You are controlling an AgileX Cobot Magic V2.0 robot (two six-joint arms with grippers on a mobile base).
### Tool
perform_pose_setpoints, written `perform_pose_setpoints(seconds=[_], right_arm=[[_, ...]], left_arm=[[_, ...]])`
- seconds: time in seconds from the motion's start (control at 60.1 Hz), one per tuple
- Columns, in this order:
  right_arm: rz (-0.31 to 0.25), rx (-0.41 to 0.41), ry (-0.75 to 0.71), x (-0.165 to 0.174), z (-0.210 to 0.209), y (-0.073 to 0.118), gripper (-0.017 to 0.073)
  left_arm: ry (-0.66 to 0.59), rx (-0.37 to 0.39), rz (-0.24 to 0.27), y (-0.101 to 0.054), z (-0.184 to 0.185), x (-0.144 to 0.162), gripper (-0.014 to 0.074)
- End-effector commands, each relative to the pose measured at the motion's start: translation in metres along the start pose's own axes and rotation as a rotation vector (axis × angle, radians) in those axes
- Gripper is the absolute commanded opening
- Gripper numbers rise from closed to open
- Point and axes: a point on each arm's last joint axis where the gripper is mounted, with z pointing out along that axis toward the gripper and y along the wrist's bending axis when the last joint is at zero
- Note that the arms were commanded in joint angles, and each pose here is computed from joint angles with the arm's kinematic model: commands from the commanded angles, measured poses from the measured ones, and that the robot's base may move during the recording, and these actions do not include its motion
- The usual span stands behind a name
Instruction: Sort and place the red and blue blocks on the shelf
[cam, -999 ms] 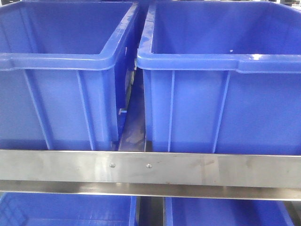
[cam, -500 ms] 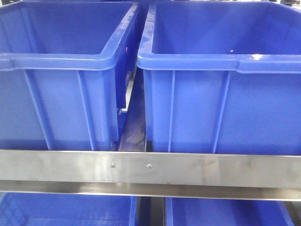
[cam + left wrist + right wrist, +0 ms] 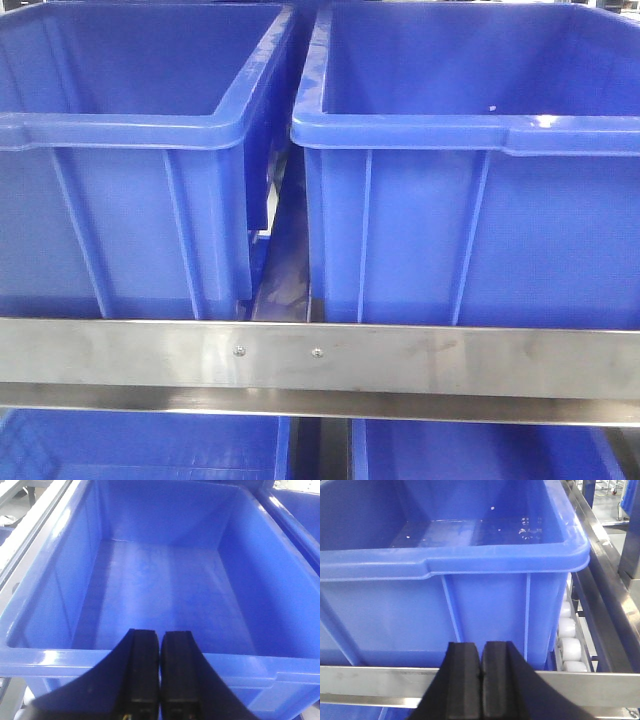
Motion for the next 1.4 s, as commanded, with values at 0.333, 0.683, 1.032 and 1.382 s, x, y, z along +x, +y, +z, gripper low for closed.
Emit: perform_pose_setpoints(seconds=[0.333,0.683,1.032,1.382], right_arm=[[-0.019,-0.019,-0.119,-0.015,-0.004,0.003,0.0069],[-0.019,-0.019,-0.119,-0.015,-0.004,0.003,0.0069],[-0.019,-0.019,-0.119,-0.015,-0.004,0.003,0.0069],[-0.019,-0.019,-0.118,-0.015,-0.003,0.003,0.0069]], left_arm=[[-0.1,0.03,-0.015,-0.004,-0.002,-0.016,0.0143],[-0.137,-0.045,-0.043,0.008,-0.017,0.005,0.0143],[-0.248,-0.133,-0.057,0.027,-0.039,0.09,0.0143],[-0.233,-0.156,-0.051,0.03,-0.038,0.107,0.0143]])
